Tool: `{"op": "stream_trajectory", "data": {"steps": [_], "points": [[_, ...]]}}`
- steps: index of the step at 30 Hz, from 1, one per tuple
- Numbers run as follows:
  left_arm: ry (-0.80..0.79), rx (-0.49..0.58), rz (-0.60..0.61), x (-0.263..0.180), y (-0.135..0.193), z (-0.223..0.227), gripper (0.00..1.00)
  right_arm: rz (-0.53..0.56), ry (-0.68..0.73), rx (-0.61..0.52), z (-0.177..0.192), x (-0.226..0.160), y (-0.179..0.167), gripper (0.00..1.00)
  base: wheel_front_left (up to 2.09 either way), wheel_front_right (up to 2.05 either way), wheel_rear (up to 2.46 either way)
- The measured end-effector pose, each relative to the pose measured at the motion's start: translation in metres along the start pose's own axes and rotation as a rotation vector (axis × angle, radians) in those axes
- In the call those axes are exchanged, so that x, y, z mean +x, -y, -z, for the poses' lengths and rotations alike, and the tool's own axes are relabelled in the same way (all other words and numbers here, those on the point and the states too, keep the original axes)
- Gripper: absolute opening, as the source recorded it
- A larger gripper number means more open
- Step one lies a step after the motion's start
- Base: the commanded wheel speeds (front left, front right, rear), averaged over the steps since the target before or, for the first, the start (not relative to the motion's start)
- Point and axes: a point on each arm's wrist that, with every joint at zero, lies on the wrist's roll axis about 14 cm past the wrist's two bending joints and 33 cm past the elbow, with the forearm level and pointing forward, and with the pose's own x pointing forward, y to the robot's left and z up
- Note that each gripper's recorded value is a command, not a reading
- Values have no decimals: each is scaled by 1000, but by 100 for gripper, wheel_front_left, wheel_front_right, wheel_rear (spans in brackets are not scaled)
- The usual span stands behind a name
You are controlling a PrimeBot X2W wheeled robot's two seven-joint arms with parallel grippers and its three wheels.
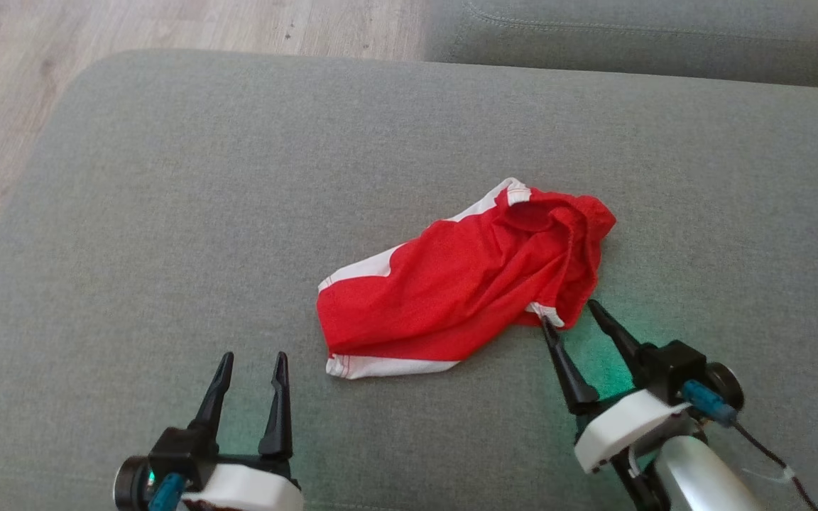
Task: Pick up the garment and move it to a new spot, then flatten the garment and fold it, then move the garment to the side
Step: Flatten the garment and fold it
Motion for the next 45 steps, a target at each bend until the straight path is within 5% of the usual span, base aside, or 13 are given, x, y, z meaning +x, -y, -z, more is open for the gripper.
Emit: {"op": "stream_trajectory", "data": {"steps": [8,9,10,11,12,20,29,36,42,43,44,45], "points": [[-15,-3,-14,-2,-4,5,100,-39,-62,-64,14,12,-1,100,0,0,0],[-17,-5,-18,-3,-4,5,100,-51,-62,-73,13,16,-4,87,0,0,0],[-19,-5,-21,-4,-5,6,100,-63,-61,-80,11,19,-6,57,0,0,0],[-20,-6,-24,-4,-6,6,100,-72,-62,-86,11,22,-8,9,0,0,0],[-22,-9,-28,-5,-7,7,100,-77,-72,-92,13,24,-8,0,0,0,0],[-23,-18,-34,-4,-7,7,100,-49,-114,-80,24,22,1,0,0,0,0],[4,-16,6,-1,4,-1,100,-110,128,171,-52,27,-34,0,0,0,0],[-11,-18,35,-7,14,6,100,38,281,320,-107,22,29,0,0,0,0],[-35,-16,53,-1,19,11,100,198,47,181,-50,15,101,0,0,0,0],[-38,-15,57,1,20,12,100,200,4,139,-41,16,105,19,0,0,0],[-39,-14,62,3,22,12,100,208,-24,106,-35,17,110,100,0,0,0],[-37,-13,66,6,23,11,100,213,-62,61,-27,17,116,100,0,0,0]]}}
